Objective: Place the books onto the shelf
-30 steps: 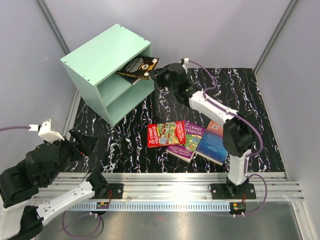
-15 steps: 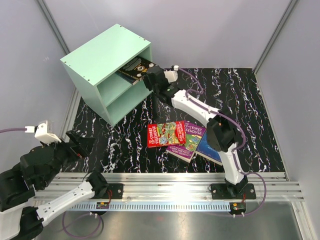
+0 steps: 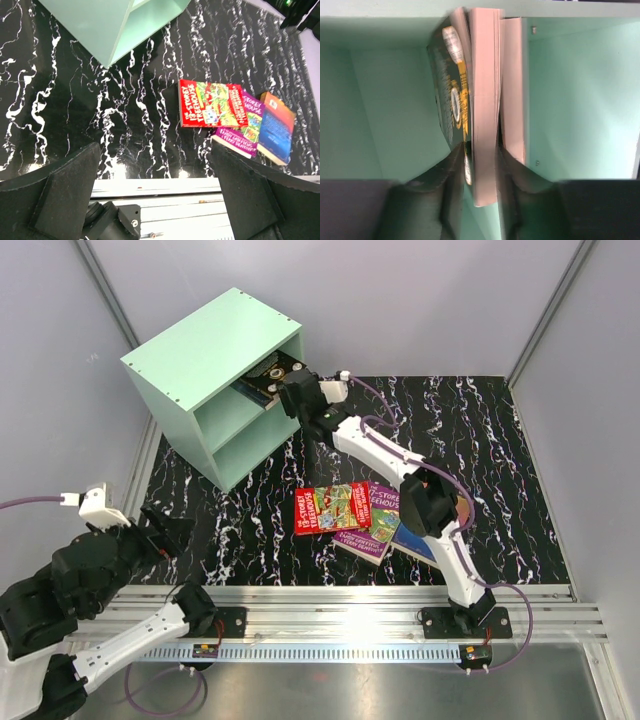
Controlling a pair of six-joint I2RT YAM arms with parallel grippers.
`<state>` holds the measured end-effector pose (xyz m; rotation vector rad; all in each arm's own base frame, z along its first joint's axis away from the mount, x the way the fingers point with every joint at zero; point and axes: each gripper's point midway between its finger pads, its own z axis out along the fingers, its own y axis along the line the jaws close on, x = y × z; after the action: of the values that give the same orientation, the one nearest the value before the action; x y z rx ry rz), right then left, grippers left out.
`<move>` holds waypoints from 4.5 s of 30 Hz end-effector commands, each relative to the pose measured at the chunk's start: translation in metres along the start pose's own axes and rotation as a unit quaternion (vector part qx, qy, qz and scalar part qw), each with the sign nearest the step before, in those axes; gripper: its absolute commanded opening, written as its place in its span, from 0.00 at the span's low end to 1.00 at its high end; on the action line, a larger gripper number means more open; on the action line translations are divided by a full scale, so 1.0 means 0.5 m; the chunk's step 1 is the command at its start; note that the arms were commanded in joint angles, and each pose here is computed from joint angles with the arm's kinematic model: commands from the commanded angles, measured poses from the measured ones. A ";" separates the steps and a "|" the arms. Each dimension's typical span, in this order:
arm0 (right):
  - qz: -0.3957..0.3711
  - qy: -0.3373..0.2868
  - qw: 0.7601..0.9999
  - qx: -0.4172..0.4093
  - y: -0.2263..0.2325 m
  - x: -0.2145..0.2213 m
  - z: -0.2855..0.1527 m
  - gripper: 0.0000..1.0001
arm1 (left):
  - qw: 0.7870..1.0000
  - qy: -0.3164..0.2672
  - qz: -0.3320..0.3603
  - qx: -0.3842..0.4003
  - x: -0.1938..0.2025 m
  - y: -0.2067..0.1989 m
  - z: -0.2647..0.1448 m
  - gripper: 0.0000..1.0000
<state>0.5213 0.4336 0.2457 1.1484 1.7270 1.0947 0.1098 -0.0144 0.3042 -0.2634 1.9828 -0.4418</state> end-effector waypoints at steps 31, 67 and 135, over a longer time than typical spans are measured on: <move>-0.376 0.145 0.892 0.205 -0.403 -0.287 -0.452 1.00 | 0.988 0.116 0.011 0.103 0.192 -0.201 0.226 0.98; -0.209 0.378 0.892 0.135 -0.622 -0.142 -0.393 0.82 | 0.963 0.262 0.061 -0.014 0.500 -0.189 0.636 0.93; -0.287 0.207 0.934 0.046 -0.402 -0.215 -0.578 0.00 | 0.974 0.215 0.062 0.046 0.376 -0.221 0.572 0.91</move>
<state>0.2014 0.2157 0.1219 0.4877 2.4244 0.9437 0.2906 -0.2428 0.0447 -0.0129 2.4692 -0.4708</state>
